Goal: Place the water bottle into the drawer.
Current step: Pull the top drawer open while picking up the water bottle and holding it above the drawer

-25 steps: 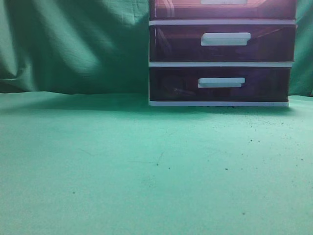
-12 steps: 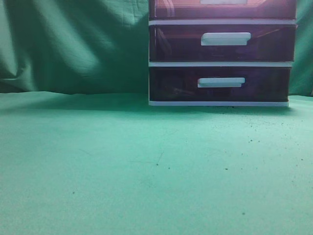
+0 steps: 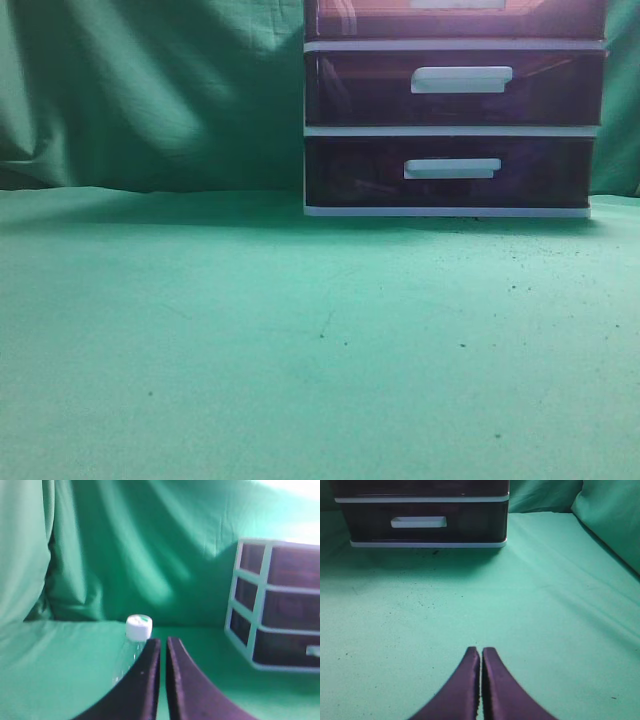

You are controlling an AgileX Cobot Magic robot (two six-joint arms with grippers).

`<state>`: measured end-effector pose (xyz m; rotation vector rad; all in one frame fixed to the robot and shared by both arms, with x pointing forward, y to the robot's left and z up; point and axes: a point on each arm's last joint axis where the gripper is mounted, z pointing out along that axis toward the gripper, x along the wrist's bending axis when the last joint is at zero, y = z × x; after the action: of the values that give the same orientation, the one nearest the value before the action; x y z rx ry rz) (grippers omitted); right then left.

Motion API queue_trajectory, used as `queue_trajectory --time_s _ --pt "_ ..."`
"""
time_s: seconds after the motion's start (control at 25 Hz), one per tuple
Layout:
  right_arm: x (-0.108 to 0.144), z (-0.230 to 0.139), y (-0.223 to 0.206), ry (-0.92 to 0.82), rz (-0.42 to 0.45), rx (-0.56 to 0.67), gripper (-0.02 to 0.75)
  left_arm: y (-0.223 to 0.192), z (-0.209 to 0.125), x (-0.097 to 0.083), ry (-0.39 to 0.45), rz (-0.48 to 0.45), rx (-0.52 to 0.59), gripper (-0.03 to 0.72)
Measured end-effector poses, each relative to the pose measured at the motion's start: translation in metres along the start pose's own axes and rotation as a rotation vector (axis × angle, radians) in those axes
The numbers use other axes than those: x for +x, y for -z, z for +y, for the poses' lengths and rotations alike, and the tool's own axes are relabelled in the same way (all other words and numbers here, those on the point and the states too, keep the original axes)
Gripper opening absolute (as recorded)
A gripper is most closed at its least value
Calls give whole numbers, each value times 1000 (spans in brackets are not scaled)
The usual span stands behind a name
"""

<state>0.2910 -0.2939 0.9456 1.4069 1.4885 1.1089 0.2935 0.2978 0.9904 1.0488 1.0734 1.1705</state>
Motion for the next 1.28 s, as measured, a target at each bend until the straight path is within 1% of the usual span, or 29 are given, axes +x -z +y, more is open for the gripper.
queue_trajectory --time_s 0.08,0.12,0.2,0.28,0.4,0.48,0.56,0.64,0.72,0.76,0.84,0.92,0.96,1.04,1.08,1.16,1.2,1.28 --pt "0 0 0 0 0 0 0 0 5 -1 6 -7 -51 0" --pt "0 0 0 0 0 0 0 0 6 -1 22 -10 -69 0" --pt "0 0 0 0 0 0 0 0 7 -1 76 -9 -77 0" --pt "0 0 0 0 0 0 0 0 8 0 100 -5 -63 0" --pt "0 0 0 0 0 0 0 -8 22 -1 149 3 -16 0" --pt "0 0 0 0 0 0 0 -18 31 -2 210 16 51 0" --pt "0 0 0 0 0 0 0 -31 39 -3 245 34 130 0" --pt "0 0 0 0 0 0 0 -47 42 -3 263 56 226 0" --pt "0 0 0 0 0 0 0 -61 45 -3 270 69 281 0" --pt "0 0 0 0 0 0 0 -68 46 -3 271 74 301 0" --pt "0 0 0 0 0 0 0 -79 48 -3 273 74 297 0" --pt "0 0 0 0 0 0 0 -88 47 -3 257 70 291 0" --pt "0 0 0 0 0 0 0 -92 45 -3 238 67 300 0" --pt "0 0 0 0 0 0 0 -99 38 -3 159 54 350 0" --pt "0 0 0 0 0 0 0 -99 38 -3 159 54 350 0" --pt "0 0 0 0 0 0 0 -109 32 -2 57 48 445 0" --pt "0 0 0 0 0 0 0 -120 31 0 -24 60 544 48" --pt "0 0 0 0 0 0 0 -131 30 2 -76 76 618 203"
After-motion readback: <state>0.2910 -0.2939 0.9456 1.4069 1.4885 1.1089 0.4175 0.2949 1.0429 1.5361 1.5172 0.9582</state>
